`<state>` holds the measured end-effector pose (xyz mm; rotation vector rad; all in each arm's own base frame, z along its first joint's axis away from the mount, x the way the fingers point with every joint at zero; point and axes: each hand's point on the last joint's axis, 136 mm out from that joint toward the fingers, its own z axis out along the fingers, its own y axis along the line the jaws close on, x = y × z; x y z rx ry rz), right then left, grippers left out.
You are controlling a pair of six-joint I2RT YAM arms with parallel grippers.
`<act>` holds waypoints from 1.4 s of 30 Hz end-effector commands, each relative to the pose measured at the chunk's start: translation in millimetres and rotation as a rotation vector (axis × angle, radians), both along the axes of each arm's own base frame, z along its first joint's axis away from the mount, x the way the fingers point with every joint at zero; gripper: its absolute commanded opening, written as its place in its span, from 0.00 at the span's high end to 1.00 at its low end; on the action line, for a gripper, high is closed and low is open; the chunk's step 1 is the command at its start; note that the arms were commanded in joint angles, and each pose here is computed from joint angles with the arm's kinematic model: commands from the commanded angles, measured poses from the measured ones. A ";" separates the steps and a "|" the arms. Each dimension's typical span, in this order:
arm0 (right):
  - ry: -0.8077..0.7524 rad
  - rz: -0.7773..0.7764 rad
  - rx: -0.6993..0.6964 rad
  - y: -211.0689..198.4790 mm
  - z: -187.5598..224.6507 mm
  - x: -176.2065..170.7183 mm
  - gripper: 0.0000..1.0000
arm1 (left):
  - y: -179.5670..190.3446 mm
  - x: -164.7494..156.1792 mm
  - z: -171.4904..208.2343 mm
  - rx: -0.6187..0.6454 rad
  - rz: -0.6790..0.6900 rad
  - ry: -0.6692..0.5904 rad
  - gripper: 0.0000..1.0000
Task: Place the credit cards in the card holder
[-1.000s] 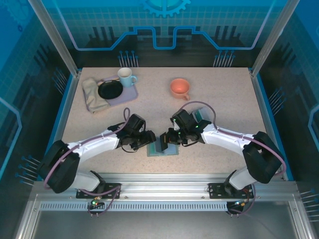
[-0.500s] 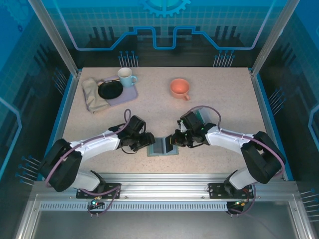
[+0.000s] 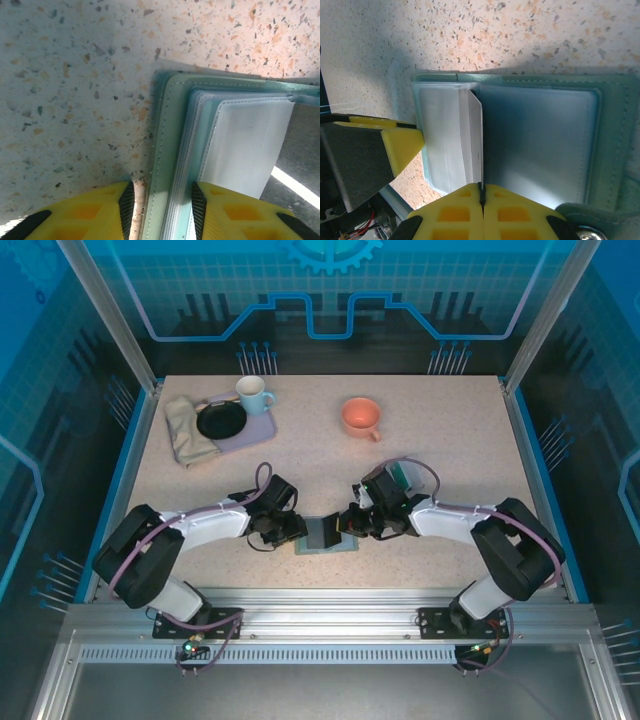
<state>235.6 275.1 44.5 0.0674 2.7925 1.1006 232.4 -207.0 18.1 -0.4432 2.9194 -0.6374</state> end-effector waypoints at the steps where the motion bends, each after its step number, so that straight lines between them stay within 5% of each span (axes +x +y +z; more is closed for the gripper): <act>1: 0.029 0.004 0.036 2.9 -11.1 -1.9 0.94 | -6.5 1.1 -1.9 -0.007 -0.023 0.006 0.64; 6: 0.040 0.010 0.037 6.2 -18.9 -5.0 0.94 | -7.1 -0.9 -7.6 -0.001 -0.028 0.016 0.72; 24: 0.074 0.045 0.059 43.0 -25.6 -10.1 0.86 | -10.6 1.6 -2.4 -0.007 -0.022 -0.005 0.73; 37: -0.006 0.022 -0.054 1.0 4.5 -7.2 0.69 | -6.0 3.6 12.2 -0.005 -0.009 -0.046 0.68; 42: -0.019 0.038 -0.111 -6.5 9.9 -5.9 0.75 | -7.3 5.1 18.6 -0.017 -0.011 -0.063 0.64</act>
